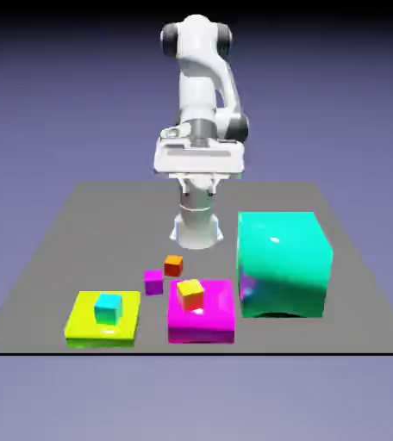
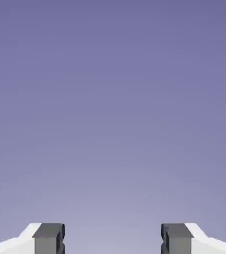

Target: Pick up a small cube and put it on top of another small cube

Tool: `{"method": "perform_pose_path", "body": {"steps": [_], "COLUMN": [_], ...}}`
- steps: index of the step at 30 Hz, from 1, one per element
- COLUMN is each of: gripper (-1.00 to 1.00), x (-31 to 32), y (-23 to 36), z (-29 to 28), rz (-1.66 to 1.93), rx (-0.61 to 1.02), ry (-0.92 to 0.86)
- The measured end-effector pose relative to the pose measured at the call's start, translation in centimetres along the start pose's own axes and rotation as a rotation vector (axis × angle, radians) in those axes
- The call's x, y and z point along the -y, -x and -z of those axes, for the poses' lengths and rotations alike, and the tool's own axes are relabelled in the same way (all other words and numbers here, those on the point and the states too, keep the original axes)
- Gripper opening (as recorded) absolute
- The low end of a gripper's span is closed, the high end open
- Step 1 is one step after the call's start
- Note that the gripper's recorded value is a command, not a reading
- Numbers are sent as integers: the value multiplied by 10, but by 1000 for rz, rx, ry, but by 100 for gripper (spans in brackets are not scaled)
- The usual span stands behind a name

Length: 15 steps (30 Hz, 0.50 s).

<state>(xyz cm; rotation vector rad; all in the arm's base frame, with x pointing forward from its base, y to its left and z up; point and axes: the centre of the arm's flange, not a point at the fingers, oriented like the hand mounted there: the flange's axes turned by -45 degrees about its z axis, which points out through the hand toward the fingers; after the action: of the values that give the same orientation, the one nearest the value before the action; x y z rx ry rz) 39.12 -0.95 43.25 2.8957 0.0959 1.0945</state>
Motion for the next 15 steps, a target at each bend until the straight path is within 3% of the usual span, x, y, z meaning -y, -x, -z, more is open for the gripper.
{"method": "perform_pose_path", "body": {"steps": [6,12,15], "gripper": [0,0,0], "x": [-59,-95,-98], "y": [103,228,239], "z": [-79,-116,-123], "rz": [75,96,93], "rx": [379,730,749], "ry": [29,-92,-98]}}
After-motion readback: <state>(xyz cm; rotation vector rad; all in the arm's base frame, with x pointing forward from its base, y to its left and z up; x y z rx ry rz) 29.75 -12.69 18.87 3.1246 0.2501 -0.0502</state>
